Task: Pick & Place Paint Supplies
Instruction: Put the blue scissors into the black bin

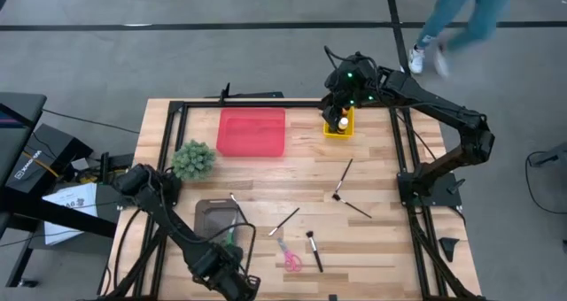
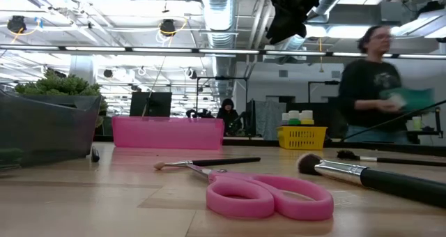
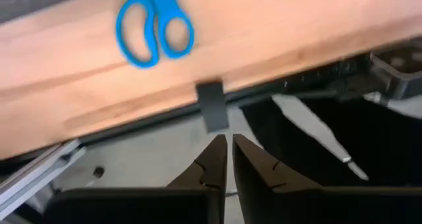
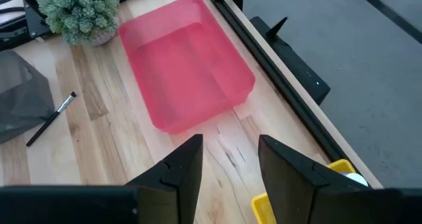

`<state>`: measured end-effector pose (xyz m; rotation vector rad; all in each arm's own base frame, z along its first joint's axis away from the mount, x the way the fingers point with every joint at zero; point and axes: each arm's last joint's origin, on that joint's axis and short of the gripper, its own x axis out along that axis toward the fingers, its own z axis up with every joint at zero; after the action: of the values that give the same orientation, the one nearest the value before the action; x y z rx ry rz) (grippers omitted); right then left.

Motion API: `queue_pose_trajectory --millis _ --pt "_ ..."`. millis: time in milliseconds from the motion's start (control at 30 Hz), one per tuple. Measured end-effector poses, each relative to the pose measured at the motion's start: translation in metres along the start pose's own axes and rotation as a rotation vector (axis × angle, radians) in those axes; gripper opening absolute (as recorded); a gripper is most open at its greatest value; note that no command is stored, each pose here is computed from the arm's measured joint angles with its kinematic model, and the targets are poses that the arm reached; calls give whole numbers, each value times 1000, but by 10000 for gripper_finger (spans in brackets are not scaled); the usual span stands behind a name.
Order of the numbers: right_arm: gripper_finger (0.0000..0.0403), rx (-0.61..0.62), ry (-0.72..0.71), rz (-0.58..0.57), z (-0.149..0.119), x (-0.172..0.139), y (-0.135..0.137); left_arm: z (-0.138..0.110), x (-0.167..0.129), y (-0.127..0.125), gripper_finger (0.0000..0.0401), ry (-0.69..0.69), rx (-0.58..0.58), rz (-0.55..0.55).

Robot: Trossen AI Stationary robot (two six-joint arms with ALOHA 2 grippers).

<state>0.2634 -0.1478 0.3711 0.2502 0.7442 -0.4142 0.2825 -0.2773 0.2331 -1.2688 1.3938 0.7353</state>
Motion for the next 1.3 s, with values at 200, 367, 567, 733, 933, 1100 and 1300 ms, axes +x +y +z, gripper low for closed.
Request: queue_pose_trajectory --millis 200,367,567,733,933,1100,1300 --pt "143 -17 0 0 0 0 0 2 26 -4 67 -29 -5 33" --pt "143 -24 0 0 0 0 0 3 52 -9 106 -34 -4 33" --pt "143 -24 9 1 -1 0 0 12 68 -13 111 -71 -24 43" --pt "143 -22 24 0 -2 0 0 15 68 -12 100 -95 -31 52" --pt "143 -23 26 1 -2 0 0 20 67 -9 93 -117 -42 95" --pt "143 -25 27 1 -3 0 0 21 67 -7 92 -128 -44 118" --pt "143 -25 30 1 -3 0 0 21 67 -6 92 -133 -43 128"
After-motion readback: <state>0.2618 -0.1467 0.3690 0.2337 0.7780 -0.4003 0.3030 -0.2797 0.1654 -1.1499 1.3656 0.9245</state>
